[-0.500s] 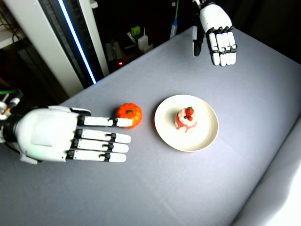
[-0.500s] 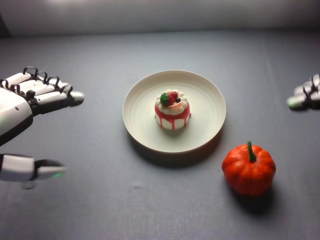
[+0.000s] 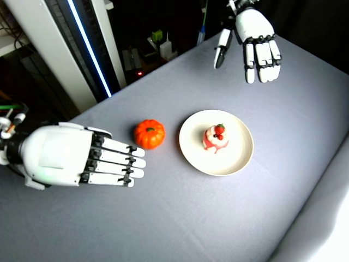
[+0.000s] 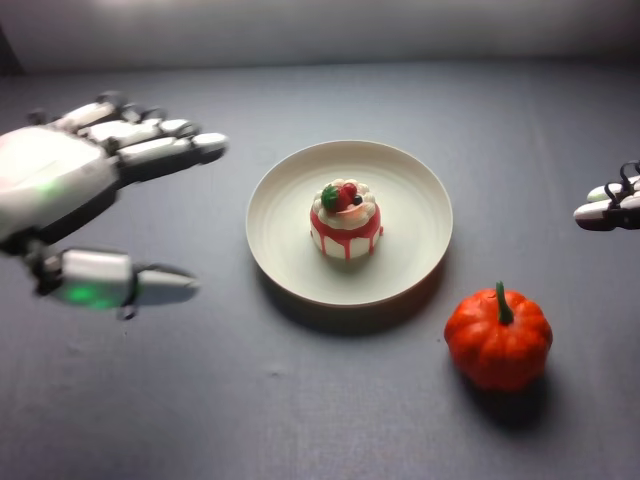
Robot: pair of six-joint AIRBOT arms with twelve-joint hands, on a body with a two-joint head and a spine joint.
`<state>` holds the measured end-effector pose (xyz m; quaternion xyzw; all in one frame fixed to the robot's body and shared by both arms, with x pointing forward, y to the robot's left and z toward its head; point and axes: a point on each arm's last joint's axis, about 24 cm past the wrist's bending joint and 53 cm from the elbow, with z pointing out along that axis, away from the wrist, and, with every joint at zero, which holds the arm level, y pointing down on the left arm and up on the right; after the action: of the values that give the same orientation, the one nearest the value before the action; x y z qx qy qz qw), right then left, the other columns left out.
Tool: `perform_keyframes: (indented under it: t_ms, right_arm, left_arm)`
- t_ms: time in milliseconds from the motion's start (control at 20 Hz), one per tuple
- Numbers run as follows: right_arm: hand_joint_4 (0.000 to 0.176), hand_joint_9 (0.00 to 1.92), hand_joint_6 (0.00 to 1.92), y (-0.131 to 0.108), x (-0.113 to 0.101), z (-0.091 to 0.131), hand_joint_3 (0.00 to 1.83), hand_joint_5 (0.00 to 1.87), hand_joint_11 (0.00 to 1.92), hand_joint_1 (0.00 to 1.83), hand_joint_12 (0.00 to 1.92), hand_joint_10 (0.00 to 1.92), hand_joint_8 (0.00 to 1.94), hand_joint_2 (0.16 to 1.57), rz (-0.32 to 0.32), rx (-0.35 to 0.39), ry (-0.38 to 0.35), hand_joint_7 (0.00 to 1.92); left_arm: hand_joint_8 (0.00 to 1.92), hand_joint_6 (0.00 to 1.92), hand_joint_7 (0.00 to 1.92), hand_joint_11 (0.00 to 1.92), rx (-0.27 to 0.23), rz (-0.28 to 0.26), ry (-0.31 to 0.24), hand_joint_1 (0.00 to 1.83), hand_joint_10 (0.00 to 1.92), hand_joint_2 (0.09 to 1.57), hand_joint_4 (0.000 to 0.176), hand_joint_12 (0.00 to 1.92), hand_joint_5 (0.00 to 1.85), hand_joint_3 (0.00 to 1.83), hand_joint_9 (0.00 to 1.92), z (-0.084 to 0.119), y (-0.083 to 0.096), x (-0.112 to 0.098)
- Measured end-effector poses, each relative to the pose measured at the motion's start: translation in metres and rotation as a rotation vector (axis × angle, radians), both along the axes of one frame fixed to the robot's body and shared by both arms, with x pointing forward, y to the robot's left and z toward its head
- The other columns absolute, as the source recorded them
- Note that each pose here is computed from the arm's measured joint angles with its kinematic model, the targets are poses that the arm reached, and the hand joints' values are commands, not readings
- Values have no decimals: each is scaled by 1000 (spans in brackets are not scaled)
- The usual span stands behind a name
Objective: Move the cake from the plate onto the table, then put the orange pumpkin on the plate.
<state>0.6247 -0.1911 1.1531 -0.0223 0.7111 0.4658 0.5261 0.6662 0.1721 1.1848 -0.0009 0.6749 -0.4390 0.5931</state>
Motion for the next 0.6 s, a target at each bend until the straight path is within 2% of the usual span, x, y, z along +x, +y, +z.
perform_keyframes:
  t_ms: [50,100,150,200,250,300,350,400,450,500,600]
  right_arm:
    - [0,545,3,0,0,0,0,526,232,834,1016,12,6,1163,1,0,0,499]
    - [0,582,9,1,-1,0,2,551,267,848,1025,22,14,1169,3,-1,-1,532]
    - [0,595,9,0,0,0,4,565,275,841,1024,22,13,1178,3,-2,-1,545]
    - [0,662,4,0,0,0,1,589,353,842,1020,26,8,1191,3,-1,0,585]
    - [0,678,3,1,-1,0,1,594,372,841,1018,26,7,1193,4,-2,-1,594]
    - [0,763,4,1,-1,0,1,649,458,826,1011,36,11,1198,4,-2,-1,668]
    - [0,812,4,1,-1,0,0,692,496,831,1041,33,9,1200,4,-2,-1,711]
    - [0,845,7,1,-1,0,0,710,532,833,1064,40,12,1198,5,-2,-1,732]
    - [0,887,15,1,-1,0,0,737,587,831,1088,55,19,1194,6,-4,-2,756]
    - [0,930,10,1,-1,-1,0,779,595,846,1123,55,20,1191,9,-10,-4,811]
    - [0,923,9,3,-1,0,0,805,572,875,1089,41,15,1184,15,-7,-7,826]
  left_arm:
    - [3,3,219,0,7,-18,-9,675,4,941,170,671,262,0,249,3,-10,5]
    - [8,7,292,12,20,-34,-19,635,6,945,113,767,321,0,299,6,-20,10]
    - [5,5,314,2,34,-56,-35,624,4,945,89,806,340,0,309,11,-34,15]
    - [4,1,329,0,46,-69,-49,587,4,939,102,773,333,0,318,16,-43,20]
    - [4,0,332,0,57,-80,-56,579,4,938,105,765,331,0,320,20,-53,26]
    - [2,0,332,0,63,-84,-68,567,8,927,136,778,313,0,345,27,-62,35]
    - [0,0,346,0,64,-87,-71,567,2,930,152,855,314,0,380,30,-69,40]
    - [3,1,357,35,62,-91,-78,506,5,936,153,889,318,2,398,35,-78,46]
    - [16,9,398,87,72,-96,-79,576,17,939,143,918,342,2,434,35,-85,50]
    - [12,7,461,166,83,-99,-67,633,24,913,146,953,381,0,513,31,-95,57]
    - [2,1,436,149,101,-104,-50,580,10,912,148,946,371,0,488,25,-109,64]
